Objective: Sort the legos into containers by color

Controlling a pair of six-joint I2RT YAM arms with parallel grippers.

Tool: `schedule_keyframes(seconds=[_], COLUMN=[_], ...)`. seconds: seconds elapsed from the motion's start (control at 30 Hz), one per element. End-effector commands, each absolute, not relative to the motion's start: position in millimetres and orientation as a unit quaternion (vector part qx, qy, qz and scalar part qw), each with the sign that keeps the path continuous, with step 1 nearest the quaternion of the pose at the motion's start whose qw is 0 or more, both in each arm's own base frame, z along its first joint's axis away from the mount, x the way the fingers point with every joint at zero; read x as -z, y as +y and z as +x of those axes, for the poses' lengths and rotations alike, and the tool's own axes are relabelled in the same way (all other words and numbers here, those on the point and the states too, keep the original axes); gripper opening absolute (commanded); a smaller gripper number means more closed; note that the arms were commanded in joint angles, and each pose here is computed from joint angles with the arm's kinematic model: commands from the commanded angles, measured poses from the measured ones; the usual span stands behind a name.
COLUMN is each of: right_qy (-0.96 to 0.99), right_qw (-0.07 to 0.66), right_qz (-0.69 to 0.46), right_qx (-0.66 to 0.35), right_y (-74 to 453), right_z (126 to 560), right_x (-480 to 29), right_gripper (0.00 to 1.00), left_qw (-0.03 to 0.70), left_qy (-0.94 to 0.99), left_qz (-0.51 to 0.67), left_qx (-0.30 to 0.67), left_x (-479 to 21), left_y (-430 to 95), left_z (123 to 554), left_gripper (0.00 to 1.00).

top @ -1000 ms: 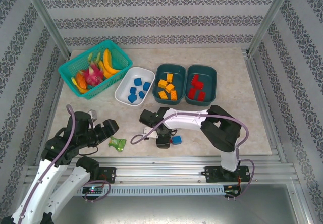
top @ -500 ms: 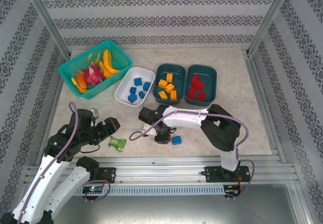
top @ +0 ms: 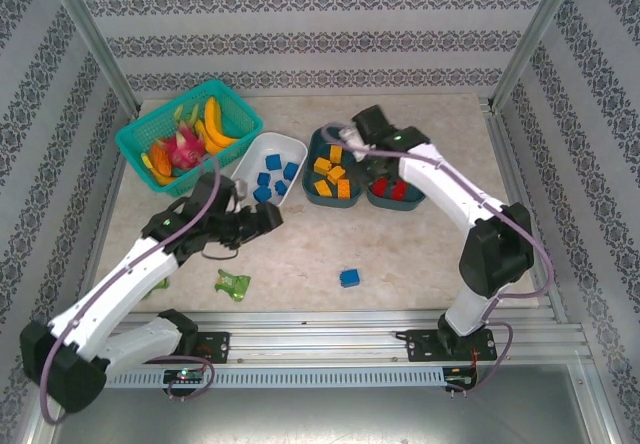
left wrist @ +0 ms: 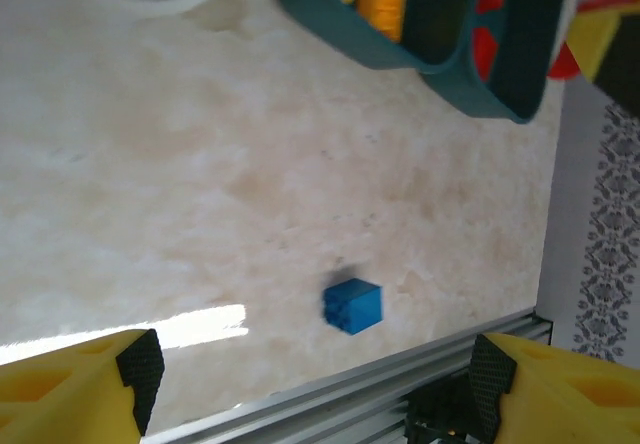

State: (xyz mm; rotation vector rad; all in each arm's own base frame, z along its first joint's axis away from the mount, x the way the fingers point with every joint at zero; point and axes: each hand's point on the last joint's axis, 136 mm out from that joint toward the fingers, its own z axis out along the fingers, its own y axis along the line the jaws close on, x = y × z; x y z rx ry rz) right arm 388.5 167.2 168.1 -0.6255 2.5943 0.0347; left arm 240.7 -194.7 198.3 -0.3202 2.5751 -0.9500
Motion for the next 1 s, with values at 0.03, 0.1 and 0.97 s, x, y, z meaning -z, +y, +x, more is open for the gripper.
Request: schedule_keyframes(seconds=[0.03,0.1,0.97], right_qy=[0.974,0.977,0.984], right_qw=[0.218,0.210,0.150], right_qz=[-0.060,-0.013,0.056], right_qx=[0.021,0.037,0.077], right_y=[106,83,34], right_z=[425,443,535], right_x=[-153,-142,-56], right_gripper=[0.23,0.24,0.47], left_qw=[0.244,0.241,0.215], left_qy=[0.889,0.888,0.905], left_qz=[-0.033,-0.011,0.094], left_qx=[0.387,0.392,0.355], left_x=[-239,-241,-220], left_y=[-250,-269,-341], left_z=[279,289,322], left_gripper=[0.83,0.83,0.82])
